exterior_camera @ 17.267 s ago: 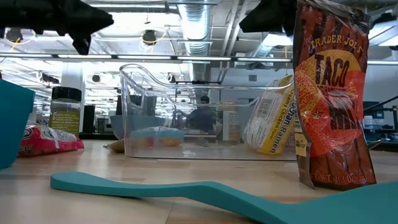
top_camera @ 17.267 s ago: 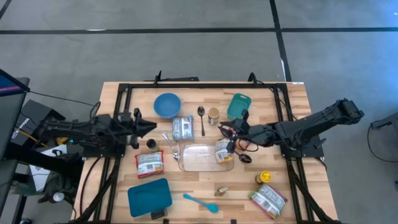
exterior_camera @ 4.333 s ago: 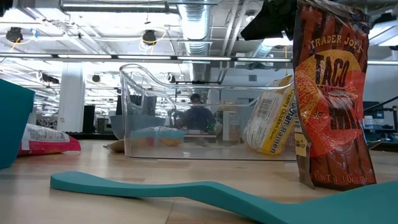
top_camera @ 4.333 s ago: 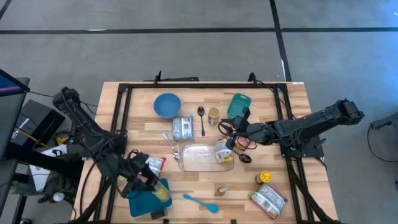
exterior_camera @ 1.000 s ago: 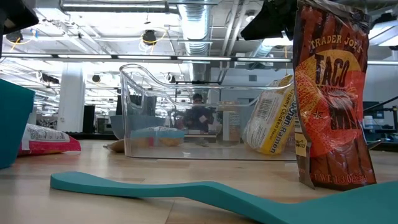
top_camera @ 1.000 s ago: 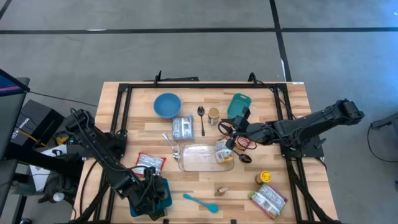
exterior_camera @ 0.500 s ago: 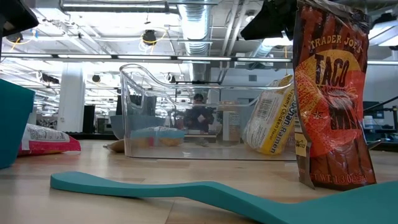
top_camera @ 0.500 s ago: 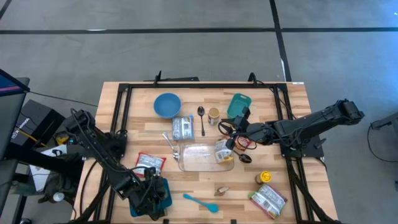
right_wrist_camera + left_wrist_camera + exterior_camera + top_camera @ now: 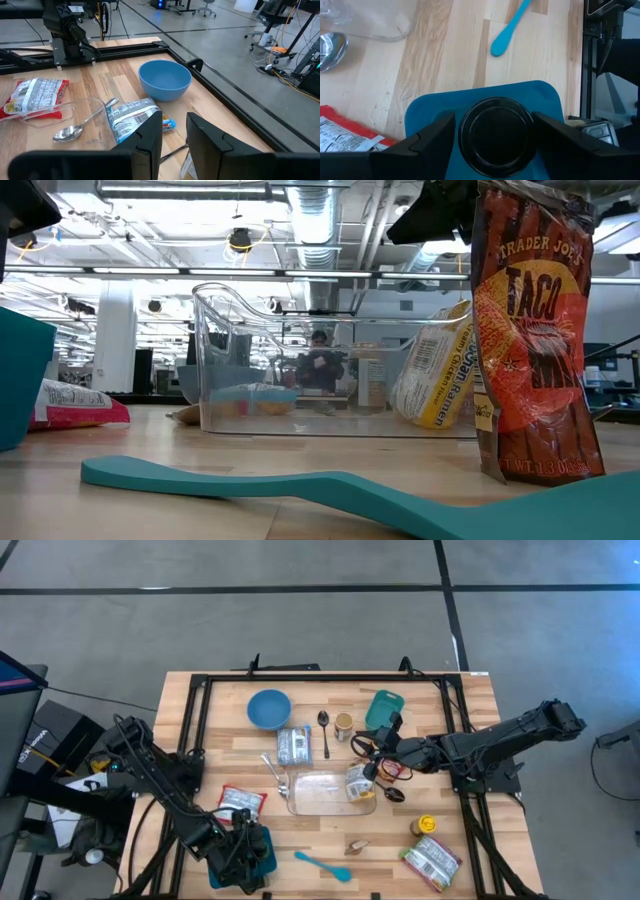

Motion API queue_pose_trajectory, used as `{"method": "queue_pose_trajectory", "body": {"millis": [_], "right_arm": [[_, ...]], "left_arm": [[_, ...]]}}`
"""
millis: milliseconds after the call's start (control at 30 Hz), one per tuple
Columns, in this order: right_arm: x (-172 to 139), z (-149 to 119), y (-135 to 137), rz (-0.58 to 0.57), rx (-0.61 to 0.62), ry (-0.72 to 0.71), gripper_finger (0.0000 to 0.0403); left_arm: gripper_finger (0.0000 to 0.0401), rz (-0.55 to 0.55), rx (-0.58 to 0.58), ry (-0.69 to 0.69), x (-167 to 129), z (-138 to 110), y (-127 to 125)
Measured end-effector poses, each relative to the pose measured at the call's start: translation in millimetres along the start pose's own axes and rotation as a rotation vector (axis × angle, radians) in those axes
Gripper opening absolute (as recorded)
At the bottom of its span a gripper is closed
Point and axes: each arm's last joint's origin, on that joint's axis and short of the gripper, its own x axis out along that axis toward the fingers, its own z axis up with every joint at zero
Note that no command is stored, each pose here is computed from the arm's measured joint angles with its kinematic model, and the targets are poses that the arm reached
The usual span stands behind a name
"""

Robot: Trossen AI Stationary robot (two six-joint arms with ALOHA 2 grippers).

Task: Pick & Place Food Item
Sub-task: Put the black spice bottle into the dark blue bin

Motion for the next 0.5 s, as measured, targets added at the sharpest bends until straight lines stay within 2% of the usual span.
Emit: {"method": "queue_pose_trajectory", "body": {"millis": [167, 500], "right_arm": [[0.0, 0.0, 0.0, 0.000, 0.000, 0.000, 0.0082], [0.0, 0.0, 0.0, 0.000, 0.000, 0.000, 0.0082]], "left_arm": [[0.0262, -0.013, -0.002, 0.014, -0.9, 0.1, 0.0], [0.0245, -0.047, -0.013, 0.016, -7.2, 2.4, 0.3]]}}
